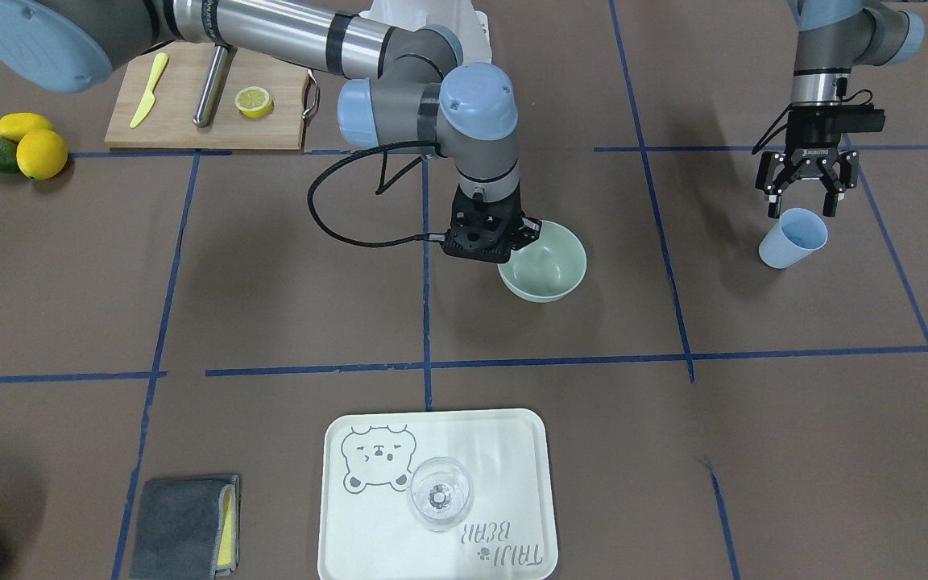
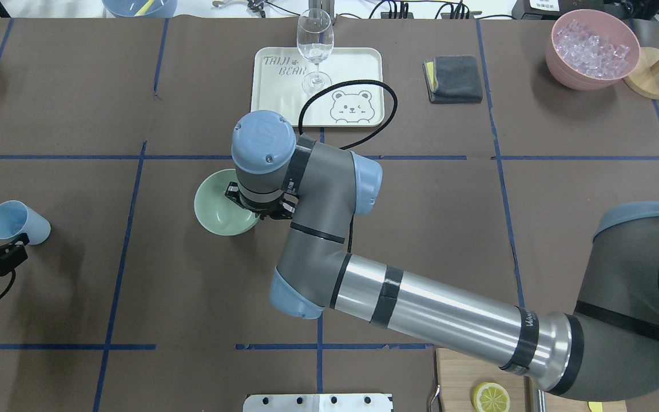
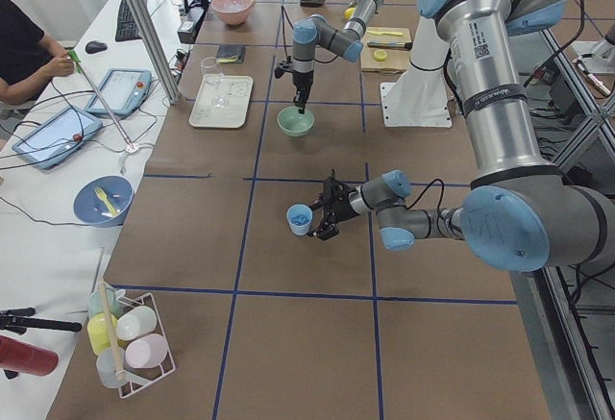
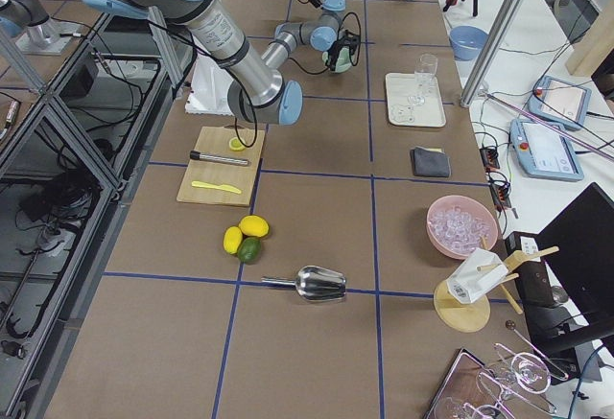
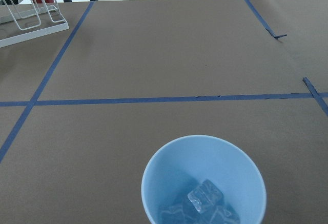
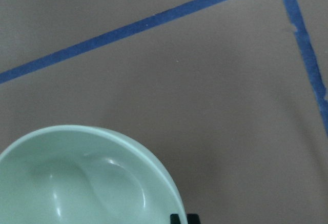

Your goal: Pour ice into bowl

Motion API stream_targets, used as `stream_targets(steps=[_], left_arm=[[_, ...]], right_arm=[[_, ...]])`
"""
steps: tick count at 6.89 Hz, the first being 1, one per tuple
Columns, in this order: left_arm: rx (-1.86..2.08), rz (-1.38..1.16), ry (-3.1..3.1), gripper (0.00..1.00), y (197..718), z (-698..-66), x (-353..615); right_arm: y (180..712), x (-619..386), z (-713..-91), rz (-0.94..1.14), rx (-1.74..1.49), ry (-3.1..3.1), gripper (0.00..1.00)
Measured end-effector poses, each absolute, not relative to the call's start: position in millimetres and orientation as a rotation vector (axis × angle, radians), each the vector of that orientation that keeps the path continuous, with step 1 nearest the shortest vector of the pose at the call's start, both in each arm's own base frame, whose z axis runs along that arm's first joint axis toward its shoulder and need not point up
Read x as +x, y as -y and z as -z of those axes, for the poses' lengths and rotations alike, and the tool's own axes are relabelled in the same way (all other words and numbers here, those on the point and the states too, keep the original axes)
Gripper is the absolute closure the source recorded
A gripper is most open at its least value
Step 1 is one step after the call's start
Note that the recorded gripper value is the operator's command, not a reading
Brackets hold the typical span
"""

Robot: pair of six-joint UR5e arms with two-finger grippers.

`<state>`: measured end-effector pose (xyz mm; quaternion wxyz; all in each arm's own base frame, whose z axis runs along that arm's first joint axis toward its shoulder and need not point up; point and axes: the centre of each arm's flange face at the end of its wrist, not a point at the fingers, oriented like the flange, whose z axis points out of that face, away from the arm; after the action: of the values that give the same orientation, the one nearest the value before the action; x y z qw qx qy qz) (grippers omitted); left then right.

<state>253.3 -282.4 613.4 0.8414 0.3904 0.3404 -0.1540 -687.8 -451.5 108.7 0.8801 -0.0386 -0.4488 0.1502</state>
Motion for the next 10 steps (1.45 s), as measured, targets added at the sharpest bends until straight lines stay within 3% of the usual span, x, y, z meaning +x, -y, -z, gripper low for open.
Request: stream_targets(steps=[1,2,10], left_arm=[[0.826,0.327,-0.724,0.0,283.2,-611.7,256.1],[0.829,0.329,-0.726,0.0,284.8,-612.3,260.5],[0.951,0.387,-0.658,0.0,314.3,-633.4,317.4]], right_arm=[[452.8,-695.1,-106.6,-0.315,-0.075,0.935,0.11],[451.4,-698.2,-105.5,-0.315,-0.075,0.937,0.0],[433.6,-646.6,-60.8,-0.311,-0.14,0.972,0.0]])
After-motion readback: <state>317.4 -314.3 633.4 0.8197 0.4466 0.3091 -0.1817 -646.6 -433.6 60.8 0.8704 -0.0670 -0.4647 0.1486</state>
